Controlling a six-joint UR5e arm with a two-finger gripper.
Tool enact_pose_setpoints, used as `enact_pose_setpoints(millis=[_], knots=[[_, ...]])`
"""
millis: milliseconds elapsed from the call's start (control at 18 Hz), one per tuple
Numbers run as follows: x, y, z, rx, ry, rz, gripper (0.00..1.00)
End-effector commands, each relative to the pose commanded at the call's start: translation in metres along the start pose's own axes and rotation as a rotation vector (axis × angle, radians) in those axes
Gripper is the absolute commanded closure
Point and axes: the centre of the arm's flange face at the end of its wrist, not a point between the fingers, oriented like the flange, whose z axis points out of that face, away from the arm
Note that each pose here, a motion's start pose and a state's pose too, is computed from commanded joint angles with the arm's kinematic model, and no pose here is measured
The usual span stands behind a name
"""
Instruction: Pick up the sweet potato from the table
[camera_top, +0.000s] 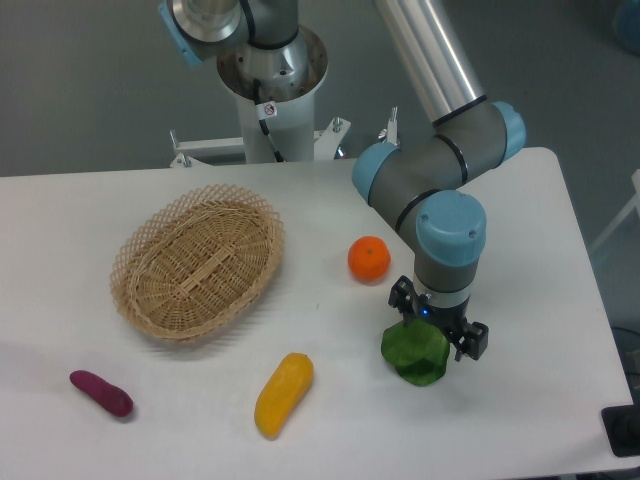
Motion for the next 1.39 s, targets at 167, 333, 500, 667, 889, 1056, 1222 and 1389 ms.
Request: enact_pose_setpoints(millis=[167,333,500,667,889,1056,1222,1389], knots=[[0.000,0.000,0.000,0.000,0.000,0.000,0.00],[0.000,0.000,-0.001,0.002,-0.001,0.001,0.00],[0.000,0.000,0.001,0.000,0.005,-0.001,0.00],[0.000,-0.001,-0.002,0.006,0.005,-0.008,0.00],[0.004,-0.007,0.000,0.012,0.015,-0.015,0.00],[0.011,-0.022,-0.002,0.042,0.022,-0.037,0.00],[0.014,-0.031,-0.005,0.112,0.043,-0.054,0.00],[0.022,-0.051,-0.007,0.133,0.049,-0.068,0.00]])
